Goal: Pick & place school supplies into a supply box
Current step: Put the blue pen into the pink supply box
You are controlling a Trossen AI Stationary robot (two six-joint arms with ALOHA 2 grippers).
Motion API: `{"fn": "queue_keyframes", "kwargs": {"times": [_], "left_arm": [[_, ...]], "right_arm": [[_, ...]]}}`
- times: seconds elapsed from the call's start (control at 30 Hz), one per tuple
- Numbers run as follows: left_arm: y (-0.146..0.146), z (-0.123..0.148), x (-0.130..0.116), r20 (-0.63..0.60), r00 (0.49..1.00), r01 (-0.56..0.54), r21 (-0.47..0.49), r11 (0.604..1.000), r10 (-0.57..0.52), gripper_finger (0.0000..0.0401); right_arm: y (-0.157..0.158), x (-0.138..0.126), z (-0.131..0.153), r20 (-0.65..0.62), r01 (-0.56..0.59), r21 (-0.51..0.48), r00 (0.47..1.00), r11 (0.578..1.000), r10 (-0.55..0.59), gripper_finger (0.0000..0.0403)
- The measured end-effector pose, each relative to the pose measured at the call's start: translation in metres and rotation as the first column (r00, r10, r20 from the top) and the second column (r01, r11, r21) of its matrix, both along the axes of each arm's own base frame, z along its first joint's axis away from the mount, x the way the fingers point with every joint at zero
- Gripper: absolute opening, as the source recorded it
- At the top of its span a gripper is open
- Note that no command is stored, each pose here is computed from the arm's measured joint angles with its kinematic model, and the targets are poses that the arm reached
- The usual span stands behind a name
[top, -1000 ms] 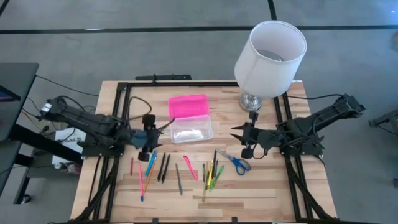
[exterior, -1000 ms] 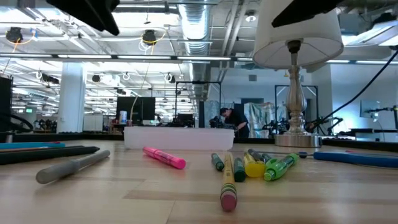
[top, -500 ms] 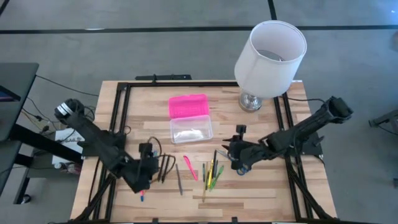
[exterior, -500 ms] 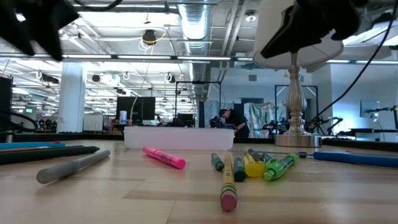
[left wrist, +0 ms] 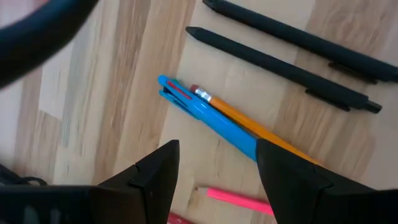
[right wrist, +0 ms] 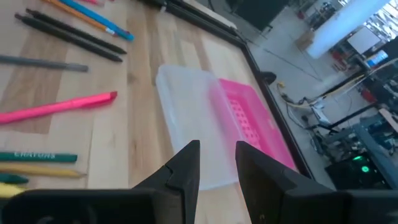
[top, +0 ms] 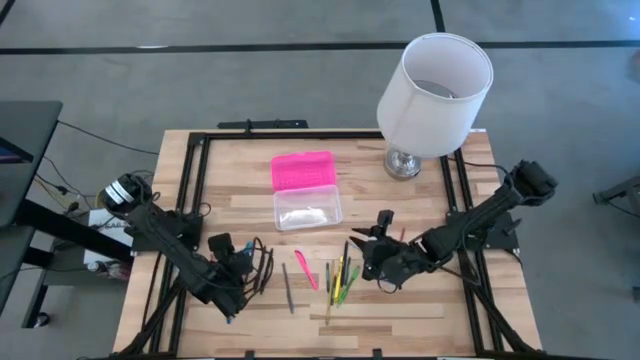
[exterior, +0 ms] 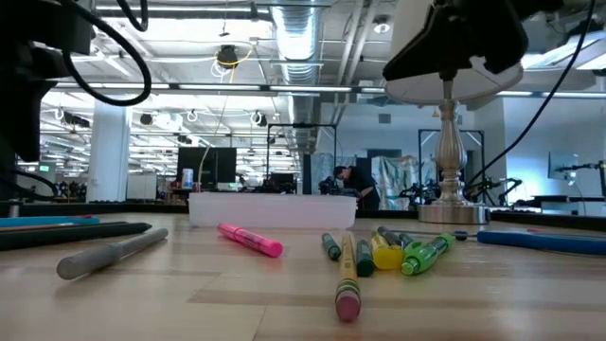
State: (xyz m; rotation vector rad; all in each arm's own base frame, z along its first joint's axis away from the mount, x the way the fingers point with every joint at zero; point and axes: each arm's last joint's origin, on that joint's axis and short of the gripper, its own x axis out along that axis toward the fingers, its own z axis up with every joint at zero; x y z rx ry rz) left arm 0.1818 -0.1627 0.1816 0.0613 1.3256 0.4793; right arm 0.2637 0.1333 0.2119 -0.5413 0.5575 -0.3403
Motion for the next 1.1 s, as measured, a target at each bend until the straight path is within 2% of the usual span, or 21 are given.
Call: {"fn": "queue_keyframes", "kwargs": {"times": [0.47, 0.83, 1.1], "left_arm": [[0.005, -0.001, 0.003, 0.064, 0.993, -0.103, 0.013, 0.995, 0.102, 0.0208], [0.012, -0.003, 0.008, 0.014, 0.989, -0.146, -0.022, 0.989, 0.146, 0.0208], [0.02, -0.034, -0.005, -0.026, 0.975, -0.223, -0.091, 0.97, 0.222, 0.0208]], "right_arm": [[0.018, -0.009, -0.001, 0.019, -0.049, 0.033, 0.999, 0.998, 0.049, 0.01], [0.012, -0.006, -0.001, 0.011, -0.035, 0.019, 0.999, 0.999, 0.034, 0.01], [0.007, -0.004, -0.002, -0.002, -0.019, 0.006, 1.0, 1.0, 0.019, 0.01]]}}
